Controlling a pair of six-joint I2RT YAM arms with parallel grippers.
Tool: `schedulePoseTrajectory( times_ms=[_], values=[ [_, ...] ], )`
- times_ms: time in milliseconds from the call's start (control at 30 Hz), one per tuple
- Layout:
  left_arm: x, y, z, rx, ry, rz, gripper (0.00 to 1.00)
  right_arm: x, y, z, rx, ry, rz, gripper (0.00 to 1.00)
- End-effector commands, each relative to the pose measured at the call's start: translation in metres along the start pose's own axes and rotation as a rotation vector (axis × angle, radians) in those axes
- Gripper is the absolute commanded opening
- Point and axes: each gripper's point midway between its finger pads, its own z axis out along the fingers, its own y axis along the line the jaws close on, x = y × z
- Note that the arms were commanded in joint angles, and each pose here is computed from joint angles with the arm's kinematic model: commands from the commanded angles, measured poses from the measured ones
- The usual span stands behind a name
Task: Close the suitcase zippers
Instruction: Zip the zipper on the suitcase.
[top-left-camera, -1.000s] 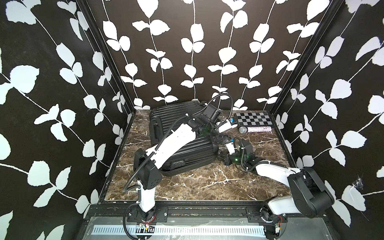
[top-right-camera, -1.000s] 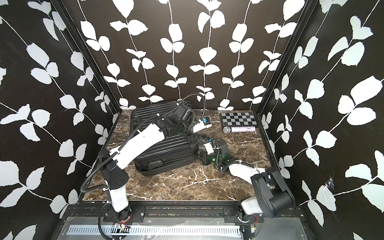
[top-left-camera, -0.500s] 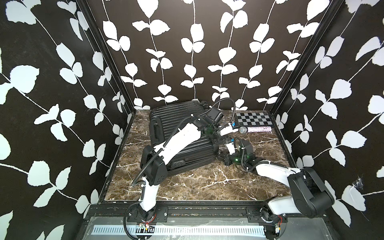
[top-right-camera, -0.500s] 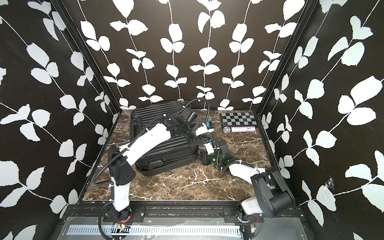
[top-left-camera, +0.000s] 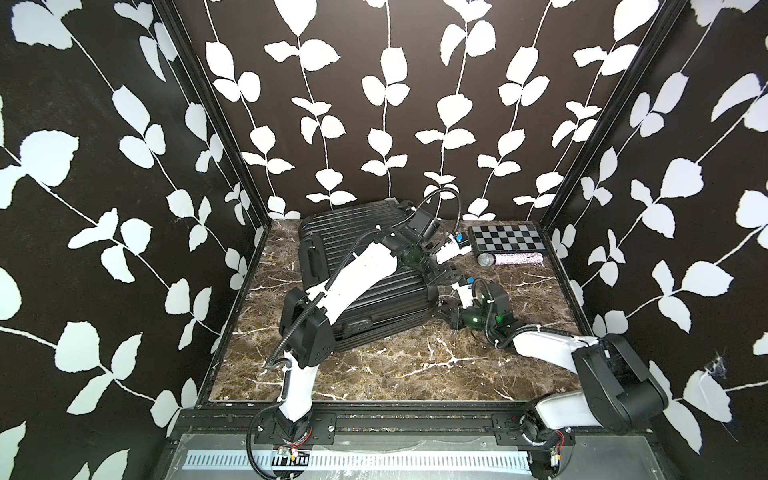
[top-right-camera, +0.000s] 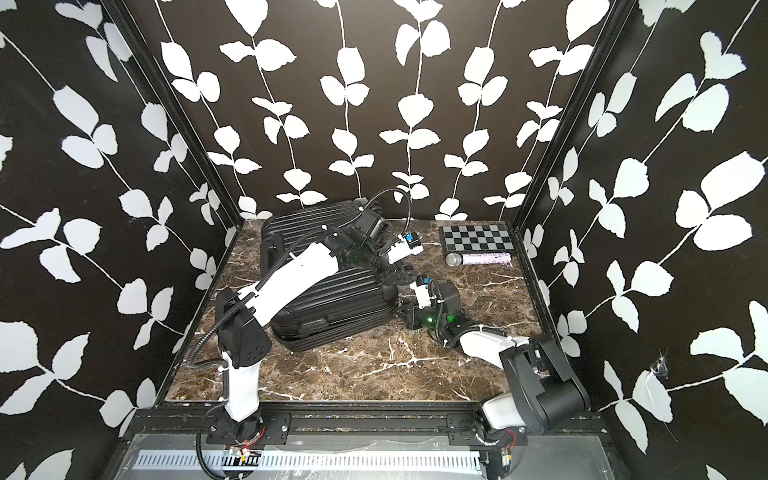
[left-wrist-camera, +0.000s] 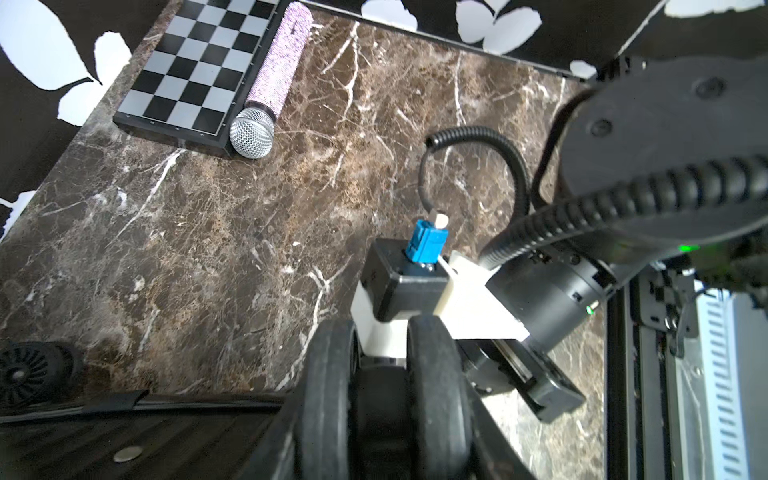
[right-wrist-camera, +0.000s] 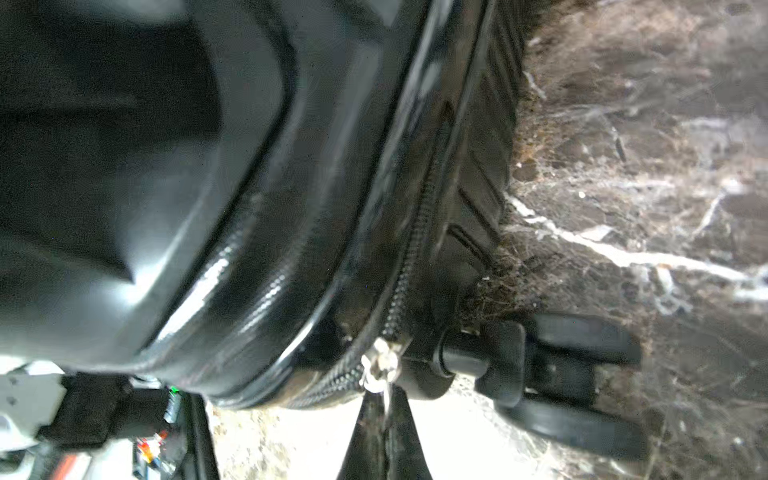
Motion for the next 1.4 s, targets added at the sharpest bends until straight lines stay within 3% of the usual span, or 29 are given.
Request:
schedulePoseTrajectory(
  times_ms=[0, 300, 733, 1233, 1367],
  values=[
    [-0.041, 0.035, -0.038, -0.164, -0.168, 0.028, 0.00, -0.013, 0.015, 0.001, -0.102, -0.054, 0.096, 0.00],
    [-0.049, 0.072, -0.038, -0.316, -0.215, -0.071, 0.00, -0.014, 0.030, 0.003, -0.168, -0.063, 0.149, 0.00],
    [-0.061, 0.101, -0.024, -0.388, -0.248, -0.186, 0.00, -0.004, 0.052, 0.012, -0.204, -0.020, 0.095, 0.00],
    [-0.070, 0.141, -0.005, -0.490, -0.319, -0.384, 0.00, 0.022, 0.078, 0.029, -0.144, 0.049, -0.152, 0.00],
    [-0.074, 0.144, 0.004, -0.452, -0.342, -0.453, 0.00, 0.032, 0.084, 0.033, -0.126, 0.086, -0.228, 0.00]
  ],
)
